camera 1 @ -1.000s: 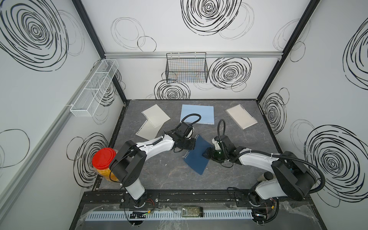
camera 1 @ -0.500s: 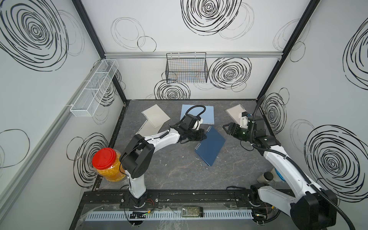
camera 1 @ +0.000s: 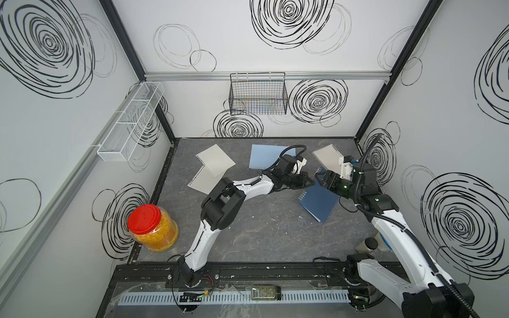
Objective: Tear off pages from different notebooks
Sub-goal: Pick up the notebook from the center of the board, then place the notebook at the center of the board.
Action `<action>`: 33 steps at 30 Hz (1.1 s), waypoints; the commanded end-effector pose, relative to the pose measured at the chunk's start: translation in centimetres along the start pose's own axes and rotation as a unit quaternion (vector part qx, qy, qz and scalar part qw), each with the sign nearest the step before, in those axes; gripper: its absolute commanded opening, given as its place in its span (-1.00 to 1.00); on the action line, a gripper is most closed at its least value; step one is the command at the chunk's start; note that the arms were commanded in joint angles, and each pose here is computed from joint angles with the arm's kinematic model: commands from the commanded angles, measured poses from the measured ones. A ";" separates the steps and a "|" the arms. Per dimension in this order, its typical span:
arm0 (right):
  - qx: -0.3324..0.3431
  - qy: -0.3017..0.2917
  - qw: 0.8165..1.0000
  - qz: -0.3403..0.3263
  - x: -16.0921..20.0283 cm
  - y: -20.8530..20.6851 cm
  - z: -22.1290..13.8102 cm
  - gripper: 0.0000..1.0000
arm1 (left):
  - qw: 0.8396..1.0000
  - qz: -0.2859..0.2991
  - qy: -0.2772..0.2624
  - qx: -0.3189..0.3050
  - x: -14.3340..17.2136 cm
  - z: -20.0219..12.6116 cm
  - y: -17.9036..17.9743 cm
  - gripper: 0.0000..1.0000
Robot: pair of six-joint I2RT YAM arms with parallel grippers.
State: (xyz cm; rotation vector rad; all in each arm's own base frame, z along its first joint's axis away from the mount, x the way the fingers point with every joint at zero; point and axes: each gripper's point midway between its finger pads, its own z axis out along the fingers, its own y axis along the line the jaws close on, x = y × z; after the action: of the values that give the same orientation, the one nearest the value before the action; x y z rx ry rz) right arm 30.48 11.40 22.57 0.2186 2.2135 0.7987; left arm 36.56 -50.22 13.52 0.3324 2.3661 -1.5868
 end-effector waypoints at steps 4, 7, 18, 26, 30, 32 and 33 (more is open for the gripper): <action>-0.001 0.001 1.000 0.015 0.4 -0.3 -0.1 0.46 | 0.997 0.001 -0.014 0.074 -1.3 3.3 -3.8 -1.00; -0.001 0.002 1.000 0.019 0.7 -0.5 0.0 0.45 | 0.997 -0.011 -0.009 0.072 -0.7 5.0 -3.0 -1.00; -0.001 0.000 1.000 0.023 0.9 -0.6 -0.2 0.45 | 0.998 -0.018 0.031 0.054 2.7 10.5 -1.0 -1.00; -0.009 0.001 1.000 0.026 1.1 -0.2 -0.8 0.45 | 0.997 -0.013 0.026 0.068 2.8 13.8 -0.8 -1.00; -0.012 0.001 1.000 0.026 1.2 0.0 -0.9 0.45 | 0.995 -0.021 0.012 0.097 2.0 14.4 -1.1 -1.00; -0.011 0.003 1.000 0.028 1.3 -0.1 -0.9 0.45 | 0.993 -0.029 0.006 0.111 1.9 14.6 -1.3 -0.89; -0.011 0.003 1.000 0.028 1.3 -0.1 -0.9 0.45 | 0.993 -0.030 0.006 0.114 1.9 14.7 -1.2 -0.83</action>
State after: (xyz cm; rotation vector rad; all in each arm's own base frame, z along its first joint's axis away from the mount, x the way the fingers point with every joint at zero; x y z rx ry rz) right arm 29.41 11.40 22.46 0.2583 2.2019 0.8417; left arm 34.63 -63.69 6.40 0.3423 2.3478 -1.8089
